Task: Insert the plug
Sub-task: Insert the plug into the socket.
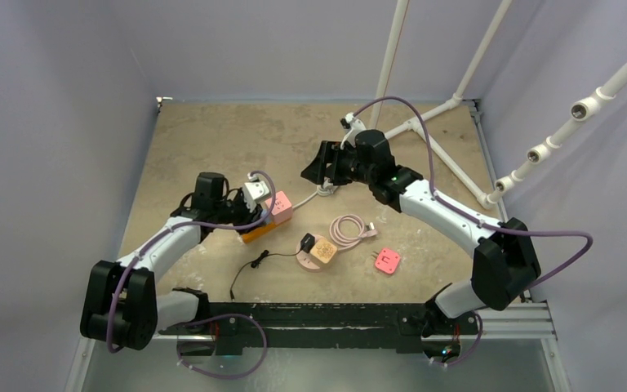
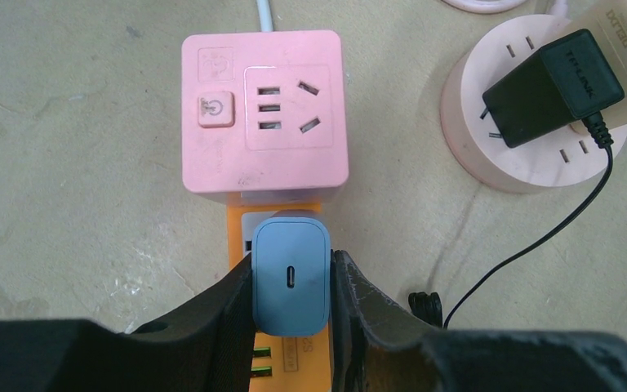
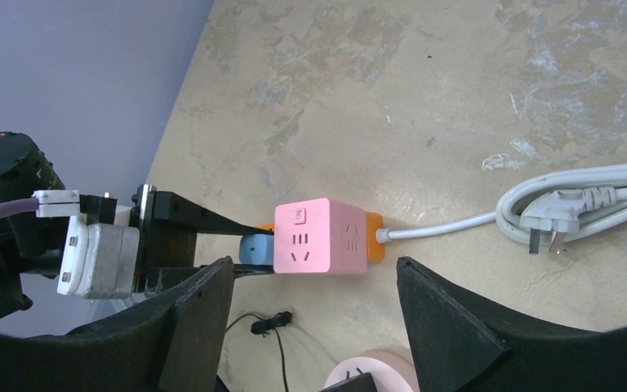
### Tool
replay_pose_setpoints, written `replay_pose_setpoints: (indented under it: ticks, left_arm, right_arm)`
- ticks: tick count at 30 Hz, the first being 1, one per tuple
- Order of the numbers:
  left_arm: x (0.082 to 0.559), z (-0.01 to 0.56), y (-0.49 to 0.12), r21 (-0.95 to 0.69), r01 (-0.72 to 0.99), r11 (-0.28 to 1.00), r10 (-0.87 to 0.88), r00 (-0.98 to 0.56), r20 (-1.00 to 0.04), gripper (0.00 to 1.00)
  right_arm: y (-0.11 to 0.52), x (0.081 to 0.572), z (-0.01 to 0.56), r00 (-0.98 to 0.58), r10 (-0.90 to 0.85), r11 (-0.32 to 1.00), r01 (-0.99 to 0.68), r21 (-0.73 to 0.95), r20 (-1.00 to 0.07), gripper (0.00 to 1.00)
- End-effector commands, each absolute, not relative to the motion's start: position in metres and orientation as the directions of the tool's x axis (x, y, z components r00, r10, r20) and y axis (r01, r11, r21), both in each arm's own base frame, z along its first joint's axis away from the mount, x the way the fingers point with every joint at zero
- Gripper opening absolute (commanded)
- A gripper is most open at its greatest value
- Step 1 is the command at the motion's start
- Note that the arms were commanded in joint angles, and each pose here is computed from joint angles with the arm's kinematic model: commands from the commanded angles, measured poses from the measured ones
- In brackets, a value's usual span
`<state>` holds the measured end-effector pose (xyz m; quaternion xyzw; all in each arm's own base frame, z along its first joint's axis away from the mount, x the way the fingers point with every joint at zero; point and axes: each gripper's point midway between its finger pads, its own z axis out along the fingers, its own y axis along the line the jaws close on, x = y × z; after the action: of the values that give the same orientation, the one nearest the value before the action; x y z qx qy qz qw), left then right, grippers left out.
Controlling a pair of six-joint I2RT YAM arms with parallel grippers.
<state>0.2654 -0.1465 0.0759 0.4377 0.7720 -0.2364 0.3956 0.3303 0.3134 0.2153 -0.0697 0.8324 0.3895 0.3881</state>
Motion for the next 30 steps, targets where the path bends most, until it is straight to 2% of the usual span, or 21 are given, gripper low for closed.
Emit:
replay_pose_setpoints:
  ticks: [1, 12, 30]
  left_arm:
    - [0.274, 0.085, -0.148, 0.006, 0.857, 0.516, 0.509, -0.300, -0.807, 0.00]
    - [0.265, 0.078, -0.153, -0.026, 0.855, 0.518, 0.494, -0.325, -0.806, 0.00]
    - [0.252, 0.043, -0.130, 0.063, 0.879, 0.473, 0.646, -0.298, -0.703, 0.00]
  right_arm:
    - [0.315, 0.331, 0.231, -0.660, 0.208, 0.653, -0.456, 0.604, -0.722, 0.74]
    - [0.316, 0.326, 0.222, -0.671, 0.195, 0.644, -0.463, 0.609, -0.716, 0.73]
    - [0.315, 0.329, 0.221, -0.659, 0.186, 0.651, -0.473, 0.594, -0.729, 0.71]
